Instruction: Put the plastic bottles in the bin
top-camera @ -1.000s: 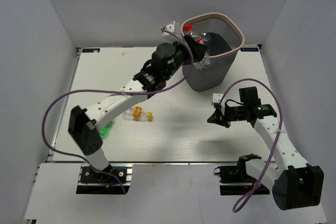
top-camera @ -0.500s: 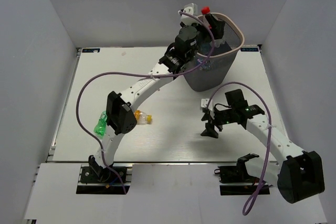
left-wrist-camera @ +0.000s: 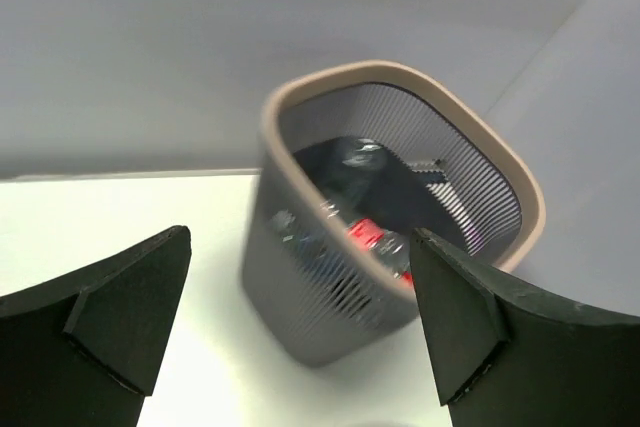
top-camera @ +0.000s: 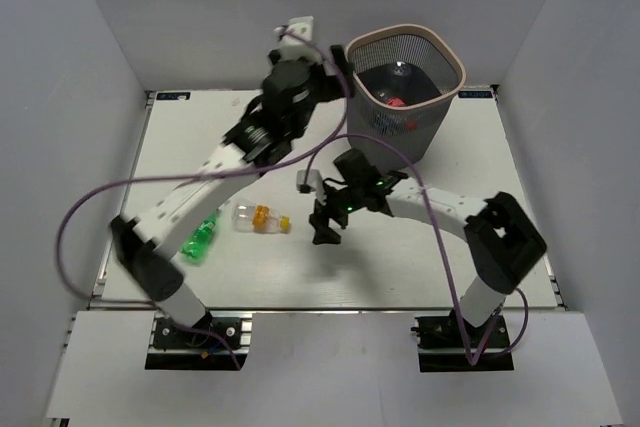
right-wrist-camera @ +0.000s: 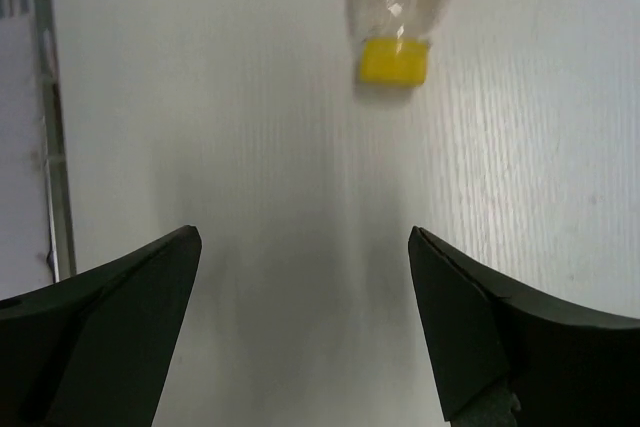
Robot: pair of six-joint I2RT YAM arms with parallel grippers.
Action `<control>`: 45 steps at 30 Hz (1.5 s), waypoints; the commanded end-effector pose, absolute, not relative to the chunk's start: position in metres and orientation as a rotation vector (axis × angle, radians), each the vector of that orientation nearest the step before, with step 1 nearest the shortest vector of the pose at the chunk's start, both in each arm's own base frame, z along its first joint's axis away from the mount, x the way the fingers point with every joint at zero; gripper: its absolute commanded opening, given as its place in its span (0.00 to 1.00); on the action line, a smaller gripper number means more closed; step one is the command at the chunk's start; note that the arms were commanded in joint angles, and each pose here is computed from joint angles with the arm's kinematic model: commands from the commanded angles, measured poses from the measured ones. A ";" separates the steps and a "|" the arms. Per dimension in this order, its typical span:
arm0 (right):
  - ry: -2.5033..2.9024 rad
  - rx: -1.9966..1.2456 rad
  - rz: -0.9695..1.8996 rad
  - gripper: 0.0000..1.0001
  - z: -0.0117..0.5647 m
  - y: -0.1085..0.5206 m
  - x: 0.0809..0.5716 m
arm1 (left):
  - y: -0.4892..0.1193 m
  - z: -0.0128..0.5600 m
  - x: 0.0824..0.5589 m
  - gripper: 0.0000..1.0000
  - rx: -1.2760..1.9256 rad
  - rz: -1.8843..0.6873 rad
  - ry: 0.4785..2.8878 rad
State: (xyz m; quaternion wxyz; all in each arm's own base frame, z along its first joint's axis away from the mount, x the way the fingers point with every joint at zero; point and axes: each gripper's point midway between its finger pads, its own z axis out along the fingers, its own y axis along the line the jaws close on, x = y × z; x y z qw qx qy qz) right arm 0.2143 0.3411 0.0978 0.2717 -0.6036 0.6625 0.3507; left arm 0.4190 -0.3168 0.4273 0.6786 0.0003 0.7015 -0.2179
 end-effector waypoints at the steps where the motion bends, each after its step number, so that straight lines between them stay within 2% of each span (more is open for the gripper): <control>1: 1.810 -1.453 0.833 0.90 0.123 0.387 0.254 | -0.236 0.453 0.362 1.00 -0.092 -0.405 1.560; 2: 1.871 -1.448 0.821 0.90 0.106 0.397 0.265 | -0.210 0.450 0.340 1.00 -0.126 -0.399 1.559; 5: 1.897 -1.421 0.802 0.90 0.108 0.424 0.279 | -0.167 0.417 0.314 1.00 -0.226 -0.317 1.623; 6: 1.930 -1.438 0.793 0.90 0.089 0.427 0.281 | -0.156 0.412 0.306 1.00 -0.249 -0.303 1.632; 7: 1.877 -1.424 0.803 0.90 0.103 0.442 0.285 | -0.137 0.402 0.293 1.00 -0.289 -0.274 1.661; 11: 1.874 -1.485 0.835 0.90 0.090 0.460 0.277 | -0.116 0.373 0.270 1.00 -0.303 -0.215 1.765; 15: 1.853 -1.567 0.915 0.90 0.079 0.476 0.248 | -0.106 0.336 0.254 1.00 -0.280 -0.137 1.911; 20: 1.850 -1.606 0.964 0.90 0.071 0.489 0.226 | -0.091 0.329 0.235 1.00 -0.282 -0.139 1.936; 23: 1.893 -1.574 0.868 0.90 0.055 0.496 0.235 | -0.082 0.319 0.230 1.00 -0.327 -0.115 1.947; 28: 1.905 -1.544 0.744 0.88 0.033 0.501 0.255 | -0.067 0.272 0.222 1.00 -0.475 0.077 2.081; 31: 1.914 -1.548 0.740 0.64 0.027 0.498 0.256 | -0.063 0.244 0.215 1.00 -0.578 0.209 2.158; 32: 1.915 -1.551 0.740 0.47 0.027 0.497 0.255 | -0.065 0.240 0.214 1.00 -0.586 0.216 2.176; 34: 1.929 -1.552 0.742 0.32 0.025 0.489 0.255 | -0.065 0.231 0.212 1.00 -0.602 0.209 2.186; 35: 1.916 -1.542 0.746 0.16 0.035 0.488 0.256 | -0.066 0.230 0.210 1.00 -0.609 0.181 2.188; 36: 1.923 -1.522 0.754 0.09 0.043 0.482 0.260 | -0.064 0.224 0.208 1.00 -0.611 0.175 2.185; 38: 1.906 -1.454 0.770 0.00 0.074 0.472 0.281 | -0.068 0.234 0.202 1.00 -0.604 0.027 2.153; 40: 1.932 -1.452 0.783 0.00 0.095 0.457 0.284 | -0.071 0.238 0.201 0.99 -0.595 -0.086 2.109; 42: 1.860 -1.388 0.772 0.00 0.144 0.447 0.317 | -0.068 0.245 0.192 0.97 -0.535 -0.175 2.076; 43: 1.884 -1.405 0.765 0.00 0.147 0.437 0.318 | -0.068 0.246 0.191 0.97 -0.527 -0.198 2.068; 45: 1.780 -1.343 0.729 0.00 0.203 0.421 0.347 | -0.063 0.239 0.185 0.97 -0.529 -0.176 2.088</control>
